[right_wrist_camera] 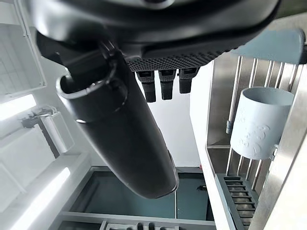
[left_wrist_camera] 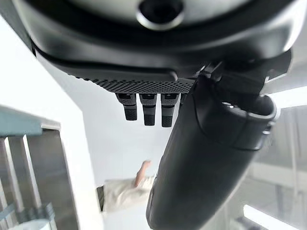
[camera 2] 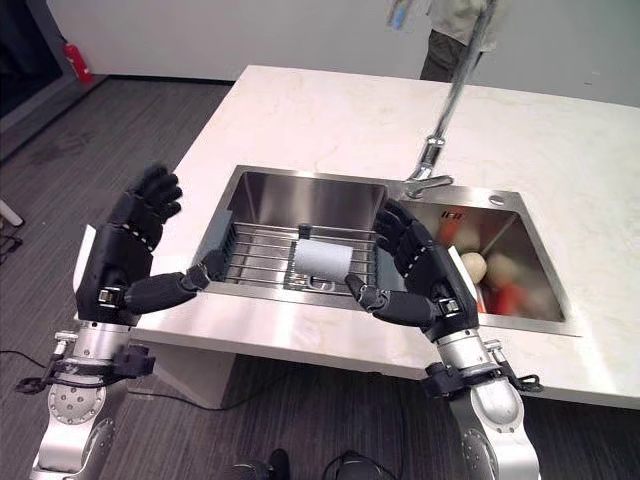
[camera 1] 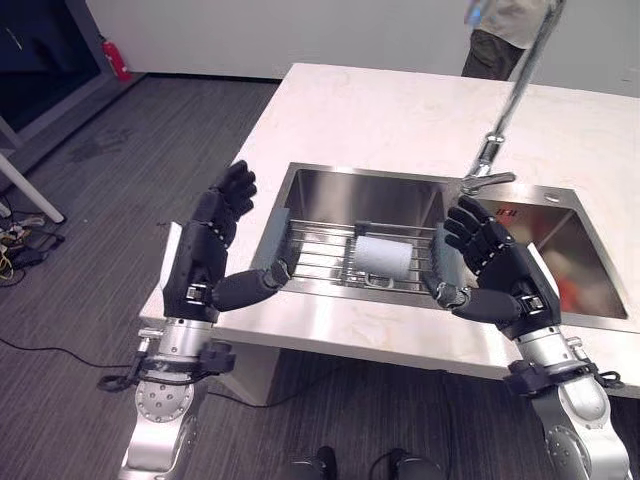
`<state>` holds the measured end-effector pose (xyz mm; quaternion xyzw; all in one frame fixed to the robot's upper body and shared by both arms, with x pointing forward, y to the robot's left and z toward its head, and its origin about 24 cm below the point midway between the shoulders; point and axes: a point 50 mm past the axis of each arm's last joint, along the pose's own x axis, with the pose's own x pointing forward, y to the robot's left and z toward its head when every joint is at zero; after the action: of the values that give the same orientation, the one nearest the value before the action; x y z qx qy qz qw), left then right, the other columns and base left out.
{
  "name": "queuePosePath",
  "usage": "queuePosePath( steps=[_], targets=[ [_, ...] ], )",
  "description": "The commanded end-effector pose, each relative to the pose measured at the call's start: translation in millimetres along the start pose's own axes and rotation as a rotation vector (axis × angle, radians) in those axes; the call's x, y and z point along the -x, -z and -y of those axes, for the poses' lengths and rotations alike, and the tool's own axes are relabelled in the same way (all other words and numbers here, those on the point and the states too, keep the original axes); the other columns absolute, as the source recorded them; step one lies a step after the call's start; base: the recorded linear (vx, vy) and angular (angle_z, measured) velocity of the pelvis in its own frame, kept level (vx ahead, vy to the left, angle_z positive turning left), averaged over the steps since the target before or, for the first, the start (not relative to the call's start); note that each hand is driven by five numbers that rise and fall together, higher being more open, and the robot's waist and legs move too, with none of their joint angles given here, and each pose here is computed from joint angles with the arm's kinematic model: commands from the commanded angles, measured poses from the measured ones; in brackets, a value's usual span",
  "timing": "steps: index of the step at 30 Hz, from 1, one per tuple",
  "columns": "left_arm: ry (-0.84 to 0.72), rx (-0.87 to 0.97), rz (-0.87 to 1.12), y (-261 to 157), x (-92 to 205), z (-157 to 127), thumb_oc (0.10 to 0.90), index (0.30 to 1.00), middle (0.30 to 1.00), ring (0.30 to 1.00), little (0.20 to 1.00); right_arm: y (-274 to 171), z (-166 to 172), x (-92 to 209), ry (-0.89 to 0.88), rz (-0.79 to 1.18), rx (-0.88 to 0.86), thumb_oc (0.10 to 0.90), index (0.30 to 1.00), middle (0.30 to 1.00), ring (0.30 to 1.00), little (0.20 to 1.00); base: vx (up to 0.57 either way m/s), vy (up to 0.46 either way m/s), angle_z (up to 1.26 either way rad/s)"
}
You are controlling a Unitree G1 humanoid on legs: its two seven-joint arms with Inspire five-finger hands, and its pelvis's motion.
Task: Place the dishes in the dishwasher.
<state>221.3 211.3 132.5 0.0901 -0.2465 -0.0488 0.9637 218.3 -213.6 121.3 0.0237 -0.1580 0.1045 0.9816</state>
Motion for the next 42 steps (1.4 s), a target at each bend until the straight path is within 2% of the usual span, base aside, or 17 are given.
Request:
queuePosePath(
  steps=[1, 8, 14, 17, 19, 22, 24, 29, 38, 39, 42],
  targets=[
    [0.057, -0.151, 0.31, -50.5, -20.9, -2.2, 0.8, 0.9, 0.9, 0.9, 0.9, -42.9, 0.4, -19.3, -0.025, 0.229, 0.014, 0.8, 0.9, 0.9, 0.9, 0.9, 0.02, -0.148, -0.15],
    [0.136, -0.462, 0.277, -60.6, -48.3, -14.9, 0.8, 0.9, 0.9, 0.9, 0.9, -45.8, 1.8, -25.3, -0.034, 0.208, 0.033, 0.8, 0.9, 0.9, 0.9, 0.9, 0.03, -0.09, -0.03],
    [0.224, -0.614, 0.266, -73.8, -68.9, -25.4, 0.8, 0.9, 0.9, 0.9, 0.9, -45.2, 4.5, -29.3, -0.058, 0.163, 0.049, 0.8, 0.9, 0.9, 0.9, 0.9, 0.04, -0.006, -0.04],
    [0.249, -0.722, 0.23, -88.5, -88.9, -38.8, 0.8, 0.9, 0.9, 0.9, 0.9, -44.5, 8.3, -33.6, -0.07, 0.138, 0.087, 0.8, 0.9, 0.9, 0.9, 0.9, 0.04, 0.031, -0.07],
    [0.301, -0.829, 0.051, -98.9, -113.5, -64.1, 0.8, 0.9, 0.9, 0.9, 0.9, -50.2, 14.1, -37.1, -0.088, 0.123, 0.122, 0.8, 0.9, 0.9, 0.9, 0.9, 0.07, 0.099, -0.17],
    [0.299, -0.935, -0.128, -97.0, -127.2, -91.0, 0.8, 0.9, 0.9, 0.9, 0.9, -51.4, 22.1, -38.1, -0.085, 0.104, 0.131, 0.8, 0.9, 0.9, 0.9, 0.9, 0.02, 0.077, -0.08],
    [0.332, -0.901, -0.237, -92.6, -129.4, -102.9, 0.8, 0.9, 0.9, 0.9, 0.9, -53.2, 27.1, -37.1, -0.076, 0.096, 0.116, 0.8, 0.9, 0.9, 0.9, 0.9, 0.0, 0.079, -0.05],
    [0.374, -0.837, -0.436, -65.7, -122.5, -111.4, 0.8, 0.9, 0.9, 0.9, 0.9, -56.8, 29.2, -38.2, -0.09, 0.08, 0.159, 0.8, 0.9, 0.9, 0.9, 0.9, 0.02, 0.073, -0.01],
    [0.467, -0.701, -0.637, -20.8, -100.5, -106.4, 0.8, 0.9, 0.9, 0.9, 0.9, -55.6, 33.0, -39.3, -0.096, 0.08, 0.171, 0.8, 0.9, 0.9, 0.9, 0.9, 0.01, 0.033, -0.04],
    [0.479, -0.64, -0.624, -14.4, -98.0, -101.4, 0.8, 0.9, 0.9, 0.9, 0.9, -54.1, 32.4, -40.3, -0.092, 0.081, 0.171, 0.8, 0.9, 0.9, 0.9, 0.9, -0.01, 0.025, -0.08],
    [0.488, -0.629, -0.62, -11.6, -97.1, -96.7, 0.8, 0.9, 0.9, 0.9, 0.9, -52.3, 31.6, -39.9, -0.104, 0.078, 0.175, 0.8, 0.9, 0.9, 0.9, 0.9, 0.0, 0.009, -0.01]
  ],
)
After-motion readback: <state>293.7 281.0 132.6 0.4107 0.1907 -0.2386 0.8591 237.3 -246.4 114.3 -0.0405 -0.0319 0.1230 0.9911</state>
